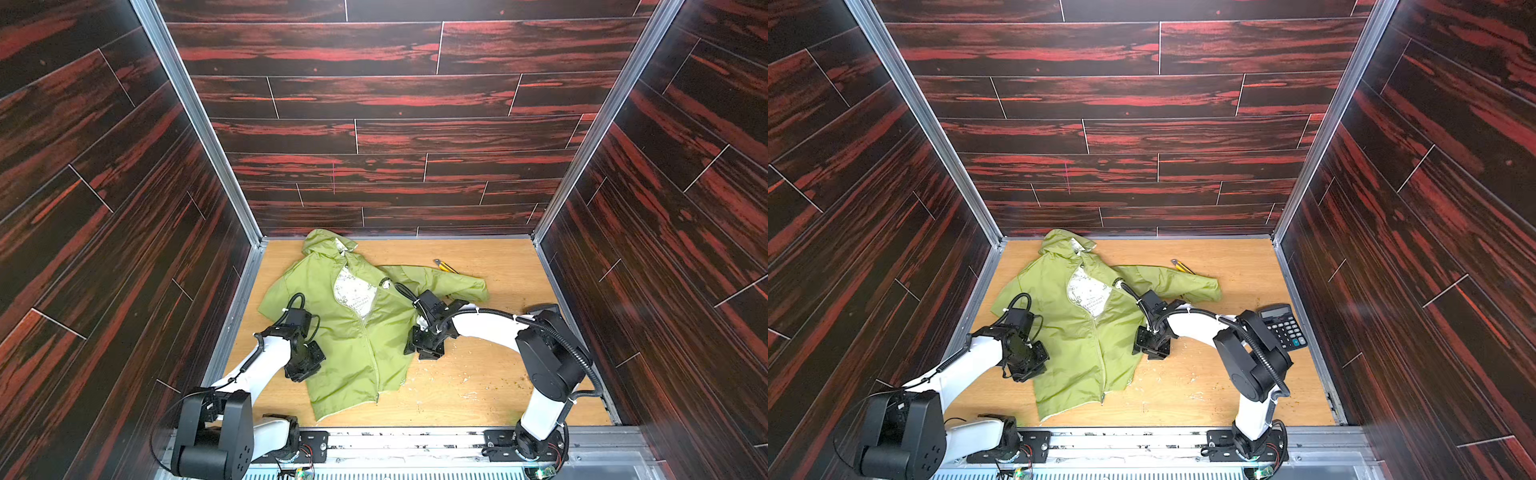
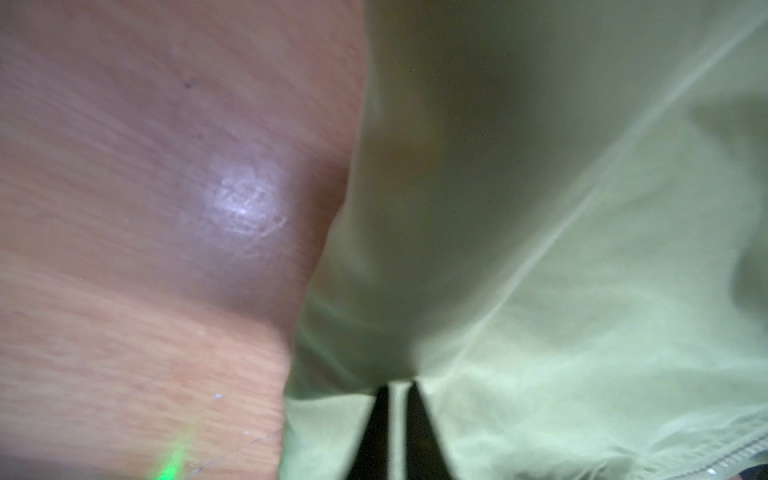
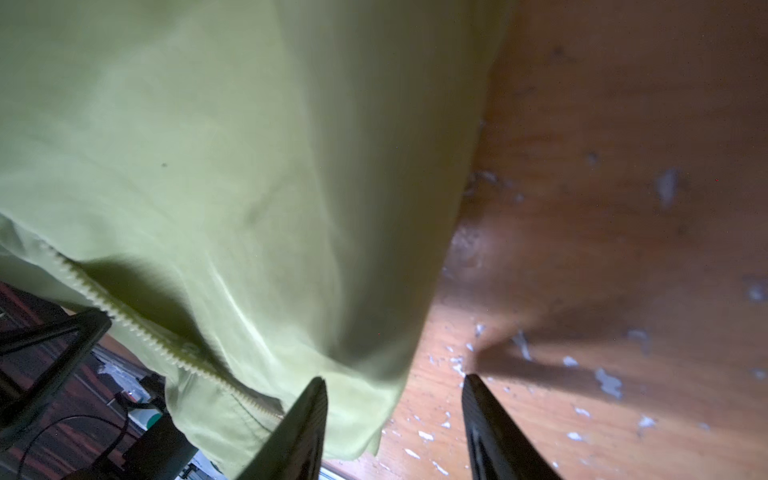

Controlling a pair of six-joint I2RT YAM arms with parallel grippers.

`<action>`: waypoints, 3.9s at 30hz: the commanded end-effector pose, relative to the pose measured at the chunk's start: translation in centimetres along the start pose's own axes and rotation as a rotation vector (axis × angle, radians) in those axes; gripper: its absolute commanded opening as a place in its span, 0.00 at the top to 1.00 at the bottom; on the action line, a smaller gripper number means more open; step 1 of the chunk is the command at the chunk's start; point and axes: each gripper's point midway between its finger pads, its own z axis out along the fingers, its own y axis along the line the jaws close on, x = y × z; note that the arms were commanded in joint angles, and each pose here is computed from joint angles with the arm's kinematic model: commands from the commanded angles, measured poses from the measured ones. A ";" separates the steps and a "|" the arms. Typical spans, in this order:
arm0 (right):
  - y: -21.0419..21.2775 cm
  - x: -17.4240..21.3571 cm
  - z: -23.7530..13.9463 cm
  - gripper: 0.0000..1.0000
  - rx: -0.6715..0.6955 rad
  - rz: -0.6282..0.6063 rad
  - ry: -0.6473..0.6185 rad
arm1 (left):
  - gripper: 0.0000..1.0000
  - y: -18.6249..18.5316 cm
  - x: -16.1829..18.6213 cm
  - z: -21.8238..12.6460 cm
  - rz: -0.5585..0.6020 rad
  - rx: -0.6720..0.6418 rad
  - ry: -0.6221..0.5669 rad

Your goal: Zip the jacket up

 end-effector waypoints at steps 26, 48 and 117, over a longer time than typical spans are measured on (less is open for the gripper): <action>2.3 -1.2 -1.5 0.99 -0.050 -0.006 -0.054 | 1.00 1.1 0.5 0.4 -0.024 -0.048 0.014; -3.7 -4.6 -8.6 1.00 -0.036 0.106 -0.194 | 1.00 -1.4 -3.8 0.1 -0.005 -0.084 -0.027; 2.9 2.5 -6.2 0.34 -0.142 -0.053 -0.054 | 0.36 -8.6 17.4 -1.1 0.089 0.362 0.046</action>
